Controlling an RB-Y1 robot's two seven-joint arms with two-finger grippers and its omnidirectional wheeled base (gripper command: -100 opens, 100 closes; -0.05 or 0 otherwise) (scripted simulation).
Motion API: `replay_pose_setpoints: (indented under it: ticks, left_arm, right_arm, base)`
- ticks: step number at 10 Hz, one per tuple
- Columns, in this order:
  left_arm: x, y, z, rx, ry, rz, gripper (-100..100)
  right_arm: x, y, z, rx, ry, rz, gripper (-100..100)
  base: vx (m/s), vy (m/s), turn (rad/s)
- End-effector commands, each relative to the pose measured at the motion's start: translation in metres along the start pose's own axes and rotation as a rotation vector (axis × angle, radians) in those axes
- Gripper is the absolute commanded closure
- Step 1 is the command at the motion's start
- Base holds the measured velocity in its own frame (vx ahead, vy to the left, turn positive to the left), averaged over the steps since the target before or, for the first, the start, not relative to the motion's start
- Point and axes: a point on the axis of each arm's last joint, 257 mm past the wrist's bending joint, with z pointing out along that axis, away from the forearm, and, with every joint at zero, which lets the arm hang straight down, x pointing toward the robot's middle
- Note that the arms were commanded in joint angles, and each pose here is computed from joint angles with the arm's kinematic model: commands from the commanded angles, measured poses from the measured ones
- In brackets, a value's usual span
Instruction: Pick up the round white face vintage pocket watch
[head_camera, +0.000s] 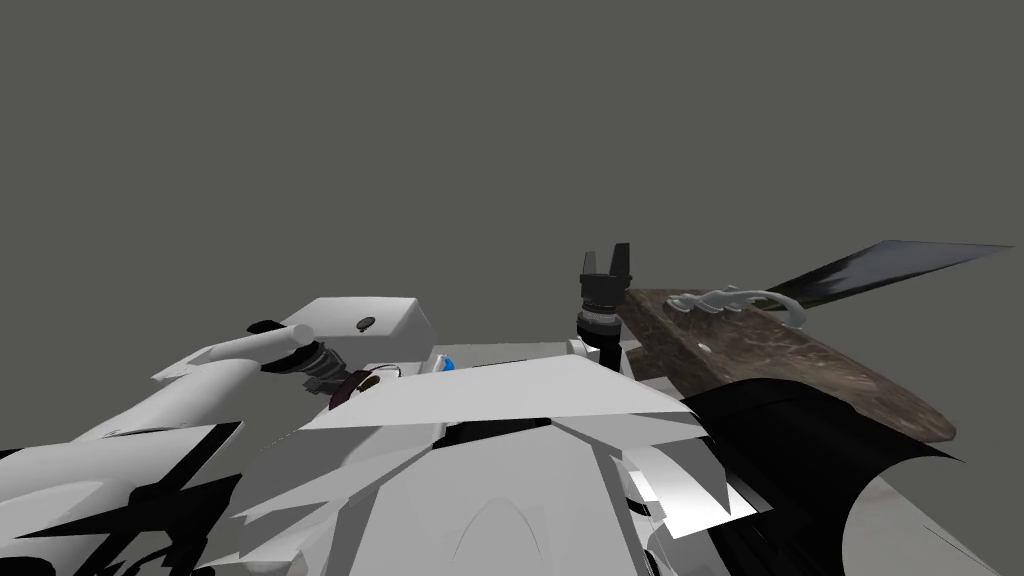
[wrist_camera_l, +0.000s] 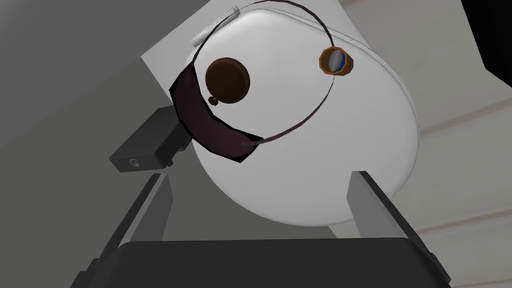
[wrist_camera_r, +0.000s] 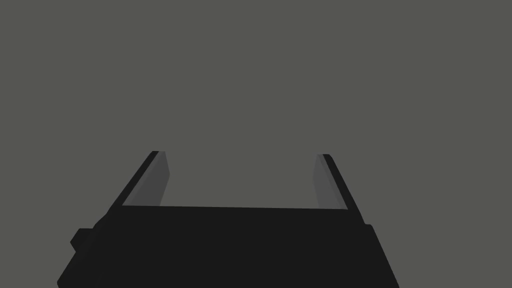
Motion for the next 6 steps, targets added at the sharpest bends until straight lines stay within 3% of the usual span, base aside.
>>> replay_pose_setpoints:
  ticks: [1, 2, 3, 4, 6]
  left_arm:
    - [-0.01, -0.001, -0.004, -0.02, -0.01, -0.043, -100]
    - [-0.01, -0.001, -0.004, -0.02, -0.01, -0.043, -100]
    - [-0.014, -0.01, -0.018, -0.035, -0.005, -0.097, -100]
    - [-0.018, -0.008, -0.016, -0.041, -0.012, -0.108, -100]
    - [-0.026, -0.02, -0.041, -0.072, 0.002, -0.216, -100]
  right_arm:
    - [0.0, 0.0, 0.0, 0.0, 0.0, 0.0, 0]
    - [0.0, 0.0, 0.0, 0.0, 0.0, 0.0, 0]
    - [0.0, 0.0, 0.0, 0.0, 0.0, 0.0, 0]
    - [0.0, 0.0, 0.0, 0.0, 0.0, 0.0, 0]
    - [0.0, 0.0, 0.0, 0.0, 0.0, 0.0, 0]
  base:
    - [0.025, -0.012, -0.072]
    - [0.009, -0.006, 0.015]
    - [0.016, -0.019, -0.09]
    - [0.02, -0.015, -0.082]
    - [0.038, -0.022, -0.146]
